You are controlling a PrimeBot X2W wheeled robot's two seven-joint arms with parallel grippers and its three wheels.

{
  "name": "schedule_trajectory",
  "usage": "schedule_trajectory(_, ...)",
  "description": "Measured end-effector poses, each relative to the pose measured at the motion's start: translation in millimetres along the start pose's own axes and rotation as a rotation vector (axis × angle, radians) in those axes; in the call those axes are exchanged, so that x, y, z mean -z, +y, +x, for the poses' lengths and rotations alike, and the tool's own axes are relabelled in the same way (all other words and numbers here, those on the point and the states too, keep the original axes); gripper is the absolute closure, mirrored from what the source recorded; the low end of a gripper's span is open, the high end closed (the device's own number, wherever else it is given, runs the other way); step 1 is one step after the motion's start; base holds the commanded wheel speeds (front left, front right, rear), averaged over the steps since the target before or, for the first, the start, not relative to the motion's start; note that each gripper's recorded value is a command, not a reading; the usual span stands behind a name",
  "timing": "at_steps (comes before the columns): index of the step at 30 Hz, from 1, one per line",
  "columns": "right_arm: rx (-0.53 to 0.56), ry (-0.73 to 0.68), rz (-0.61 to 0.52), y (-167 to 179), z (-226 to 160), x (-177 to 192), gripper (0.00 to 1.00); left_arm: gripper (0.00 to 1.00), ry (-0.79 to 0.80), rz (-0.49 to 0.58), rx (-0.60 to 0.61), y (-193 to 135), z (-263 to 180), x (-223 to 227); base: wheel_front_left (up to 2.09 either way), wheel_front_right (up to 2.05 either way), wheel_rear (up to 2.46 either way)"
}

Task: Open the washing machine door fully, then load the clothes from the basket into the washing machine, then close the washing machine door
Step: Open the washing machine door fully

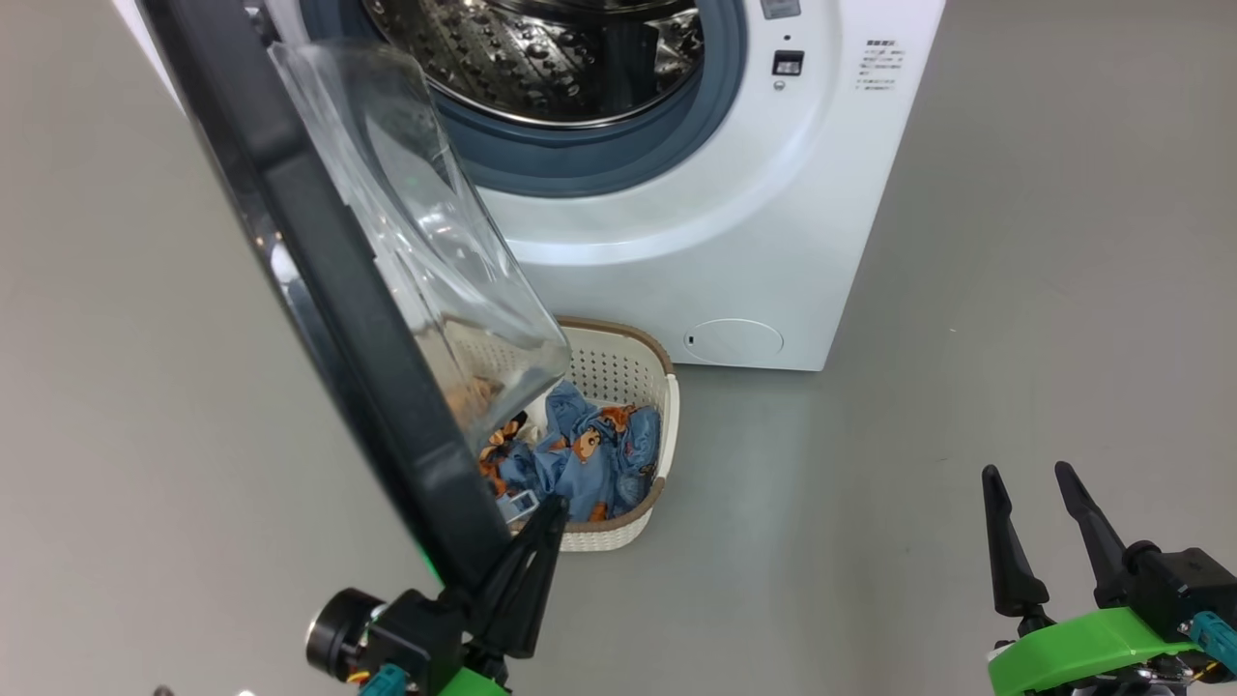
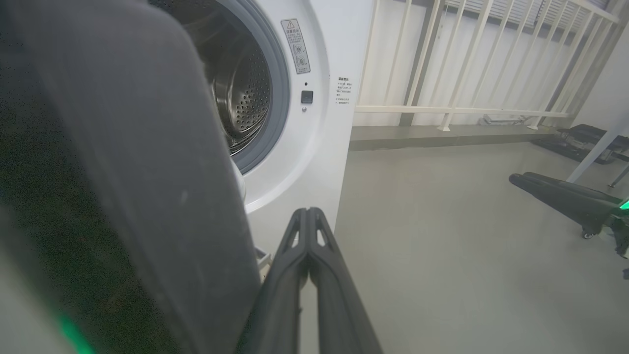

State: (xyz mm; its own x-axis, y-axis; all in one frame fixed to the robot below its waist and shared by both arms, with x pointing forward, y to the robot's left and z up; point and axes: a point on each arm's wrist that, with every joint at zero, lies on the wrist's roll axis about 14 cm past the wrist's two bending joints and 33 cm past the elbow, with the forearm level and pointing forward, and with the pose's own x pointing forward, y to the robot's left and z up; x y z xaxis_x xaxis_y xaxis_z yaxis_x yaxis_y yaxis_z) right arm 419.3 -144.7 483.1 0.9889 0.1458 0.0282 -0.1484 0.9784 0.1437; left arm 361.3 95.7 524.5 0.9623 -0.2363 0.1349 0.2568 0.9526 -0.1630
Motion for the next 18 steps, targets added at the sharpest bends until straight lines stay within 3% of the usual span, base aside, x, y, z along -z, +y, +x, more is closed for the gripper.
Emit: schedule_trajectory(18, -0.063, 0.023, 0.013, 22, 14, 11, 0.0, 1.0, -0.011, 0.011, -0.133, 26, -24, -7, 0.0, 0.0, 0.0)
